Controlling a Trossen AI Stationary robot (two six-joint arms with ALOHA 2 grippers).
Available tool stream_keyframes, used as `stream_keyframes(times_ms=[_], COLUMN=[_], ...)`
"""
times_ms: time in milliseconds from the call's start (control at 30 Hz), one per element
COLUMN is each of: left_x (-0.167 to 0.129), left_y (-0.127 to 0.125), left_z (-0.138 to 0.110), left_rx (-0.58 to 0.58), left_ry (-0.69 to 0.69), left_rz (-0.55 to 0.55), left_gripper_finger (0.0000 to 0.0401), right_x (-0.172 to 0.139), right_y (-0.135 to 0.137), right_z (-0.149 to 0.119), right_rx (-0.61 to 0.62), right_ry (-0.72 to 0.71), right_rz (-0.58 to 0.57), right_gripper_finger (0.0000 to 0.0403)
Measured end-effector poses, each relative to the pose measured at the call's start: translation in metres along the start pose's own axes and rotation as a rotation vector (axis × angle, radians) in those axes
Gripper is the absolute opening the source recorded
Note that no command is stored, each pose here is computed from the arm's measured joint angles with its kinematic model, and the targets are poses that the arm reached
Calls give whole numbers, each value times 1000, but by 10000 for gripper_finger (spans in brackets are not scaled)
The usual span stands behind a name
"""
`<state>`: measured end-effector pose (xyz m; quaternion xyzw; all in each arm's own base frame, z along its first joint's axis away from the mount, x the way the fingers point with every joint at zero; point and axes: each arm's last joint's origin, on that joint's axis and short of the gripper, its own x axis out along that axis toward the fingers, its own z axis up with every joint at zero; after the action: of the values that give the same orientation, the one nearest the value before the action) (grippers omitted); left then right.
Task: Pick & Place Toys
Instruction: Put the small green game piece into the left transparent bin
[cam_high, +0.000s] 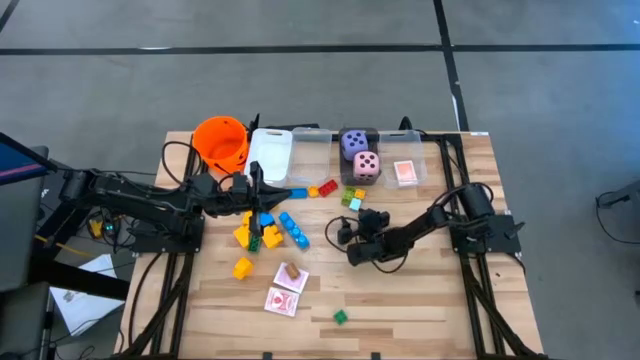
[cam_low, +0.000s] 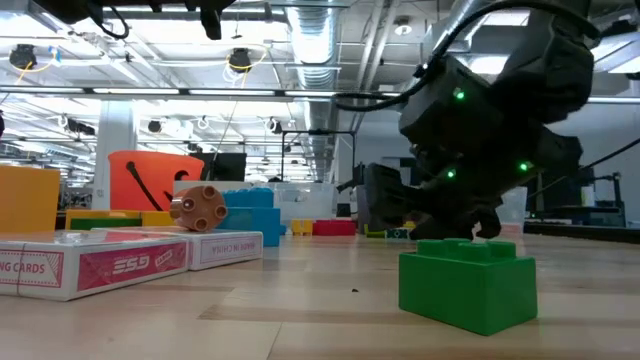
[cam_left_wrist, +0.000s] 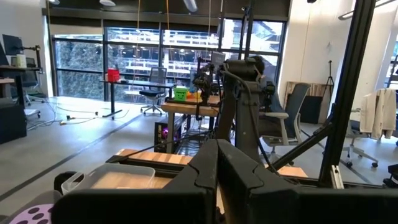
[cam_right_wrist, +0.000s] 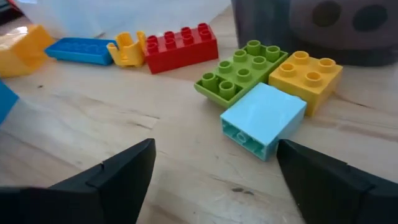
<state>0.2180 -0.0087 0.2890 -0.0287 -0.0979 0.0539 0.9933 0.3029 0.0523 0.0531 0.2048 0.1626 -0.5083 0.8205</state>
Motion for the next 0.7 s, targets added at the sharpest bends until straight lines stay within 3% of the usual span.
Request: stream_keyframes(times_ms=[167,700], left_x=[0,0], left_y=[0,0], left_z=[0,0], left_rx=[0,-25], left_ry=[0,4], left_rz=[0,-1], left_gripper_finger=[0,0], right_x=[-2,-27], right_y=[-9,-17], right_z=[-2,-18], right_rx=[45,30], right_ry=[11,-30], right_rz=[-67,-67], right_gripper_finger=[307,302])
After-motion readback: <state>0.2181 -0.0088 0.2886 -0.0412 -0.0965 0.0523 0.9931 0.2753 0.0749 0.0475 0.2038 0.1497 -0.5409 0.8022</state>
